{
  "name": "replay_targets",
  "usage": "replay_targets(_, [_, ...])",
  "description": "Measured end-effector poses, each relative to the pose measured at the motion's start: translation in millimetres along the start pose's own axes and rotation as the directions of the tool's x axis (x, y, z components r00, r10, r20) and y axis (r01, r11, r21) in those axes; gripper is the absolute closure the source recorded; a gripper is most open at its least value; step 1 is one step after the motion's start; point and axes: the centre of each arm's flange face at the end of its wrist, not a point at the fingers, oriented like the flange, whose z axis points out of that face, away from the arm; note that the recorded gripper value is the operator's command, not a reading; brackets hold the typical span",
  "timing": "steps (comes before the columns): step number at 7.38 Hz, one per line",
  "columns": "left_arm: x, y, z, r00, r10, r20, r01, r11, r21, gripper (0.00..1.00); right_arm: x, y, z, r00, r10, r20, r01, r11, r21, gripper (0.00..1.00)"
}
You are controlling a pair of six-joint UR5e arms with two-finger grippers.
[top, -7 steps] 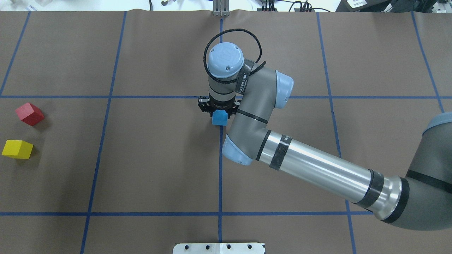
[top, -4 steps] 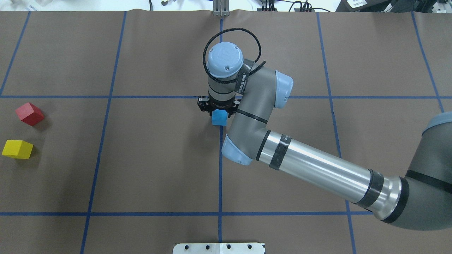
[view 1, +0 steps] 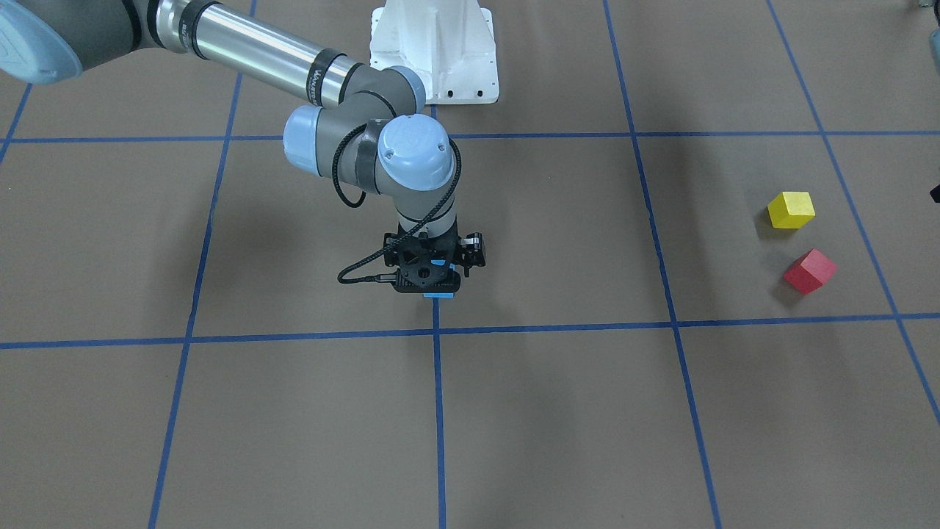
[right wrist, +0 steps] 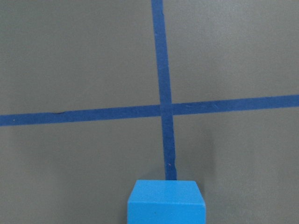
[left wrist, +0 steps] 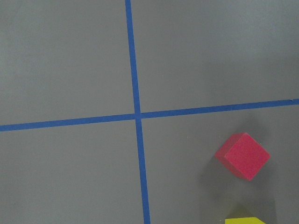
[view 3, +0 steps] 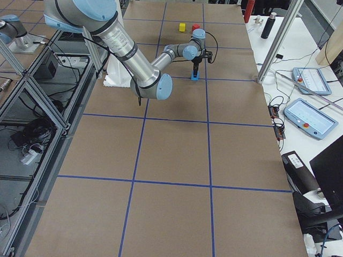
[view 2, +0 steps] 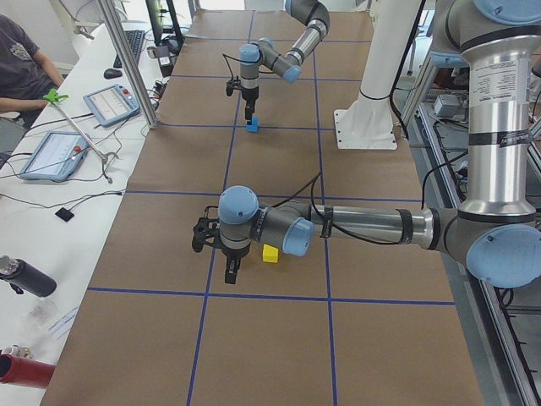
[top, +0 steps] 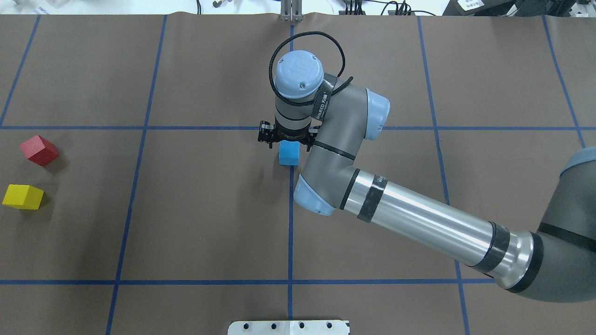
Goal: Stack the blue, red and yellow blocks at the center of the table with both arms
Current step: 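Raise the right gripper away while the left gripper grasps the red cube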
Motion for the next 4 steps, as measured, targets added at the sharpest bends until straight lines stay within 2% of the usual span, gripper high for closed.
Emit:
replay_targets(2, [46, -10, 42, 0.999, -0.033, 0.039, 0.034, 0.999, -0.014, 0.01, 63, 2, -20, 0.999, 0.018, 0.035, -0.018, 1.0, -0.009, 0.0])
replay_targets(4, [79, -27, 82, 0.988, -0.145, 0.053, 0.146, 0.989, -0.027, 0.0, 154, 14, -35, 0.998, 0.049, 0.043, -0.049, 0.999, -0.018, 0.0])
